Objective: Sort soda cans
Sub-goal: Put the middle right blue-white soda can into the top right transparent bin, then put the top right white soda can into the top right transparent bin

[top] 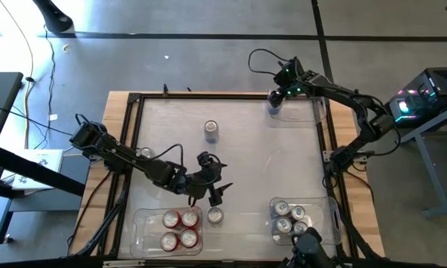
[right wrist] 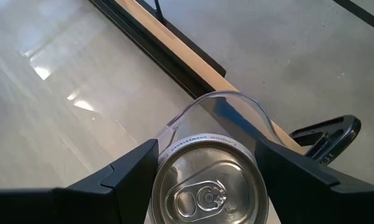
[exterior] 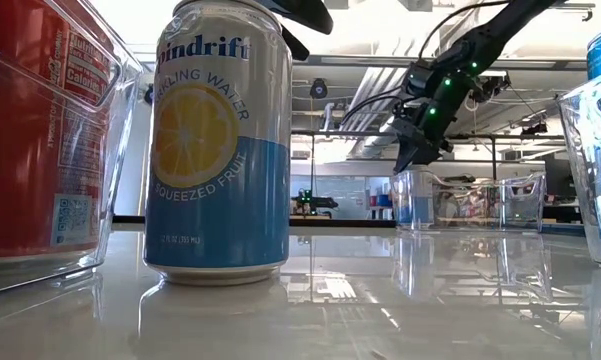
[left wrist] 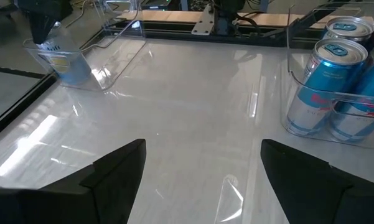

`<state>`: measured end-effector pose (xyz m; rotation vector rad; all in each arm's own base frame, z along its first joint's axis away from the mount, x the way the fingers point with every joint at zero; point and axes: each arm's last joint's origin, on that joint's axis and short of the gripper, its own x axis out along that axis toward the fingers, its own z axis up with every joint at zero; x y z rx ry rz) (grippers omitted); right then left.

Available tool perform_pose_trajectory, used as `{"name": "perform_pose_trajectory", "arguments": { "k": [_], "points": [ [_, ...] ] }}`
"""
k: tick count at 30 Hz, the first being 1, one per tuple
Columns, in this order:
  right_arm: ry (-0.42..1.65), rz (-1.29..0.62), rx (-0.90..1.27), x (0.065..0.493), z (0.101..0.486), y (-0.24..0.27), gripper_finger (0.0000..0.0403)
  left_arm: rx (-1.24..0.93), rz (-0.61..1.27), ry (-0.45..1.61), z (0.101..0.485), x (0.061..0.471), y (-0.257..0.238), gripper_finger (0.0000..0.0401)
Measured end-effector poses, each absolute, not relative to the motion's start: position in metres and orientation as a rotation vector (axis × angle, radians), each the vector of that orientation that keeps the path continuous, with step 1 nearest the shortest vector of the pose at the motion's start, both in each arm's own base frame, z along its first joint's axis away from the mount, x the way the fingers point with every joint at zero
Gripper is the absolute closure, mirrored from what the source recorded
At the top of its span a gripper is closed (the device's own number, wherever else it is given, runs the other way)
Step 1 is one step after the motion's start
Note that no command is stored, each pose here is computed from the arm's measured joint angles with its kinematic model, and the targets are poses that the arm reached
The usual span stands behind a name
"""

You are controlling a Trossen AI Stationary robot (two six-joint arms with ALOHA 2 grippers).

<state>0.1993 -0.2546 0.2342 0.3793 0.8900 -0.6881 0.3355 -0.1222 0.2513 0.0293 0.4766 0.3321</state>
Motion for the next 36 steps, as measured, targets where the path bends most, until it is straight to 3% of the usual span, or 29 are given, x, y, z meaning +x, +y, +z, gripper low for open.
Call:
{"name": "perform_pose_trajectory", "arguments": {
  "k": [21, 31, 36],
  "points": [
    [0.865, -0.682, 0.375, 0.201, 0.242, -0.256, 0.0143, 0.028, 0.332, 0.476, 0.251, 0.336, -0.122, 0.0088],
    [0.779, -0.757, 0.28, 0.19, 0.276, -0.244, 0.0143, 0.029, 0.346, 0.466, 0.252, 0.336, -0.122, 0.0088],
    [0.709, -0.719, 0.221, 0.188, 0.3, -0.225, 0.0143, 0.108, 0.514, 0.435, 0.255, 0.329, -0.12, 0.0088]
  ]
}}
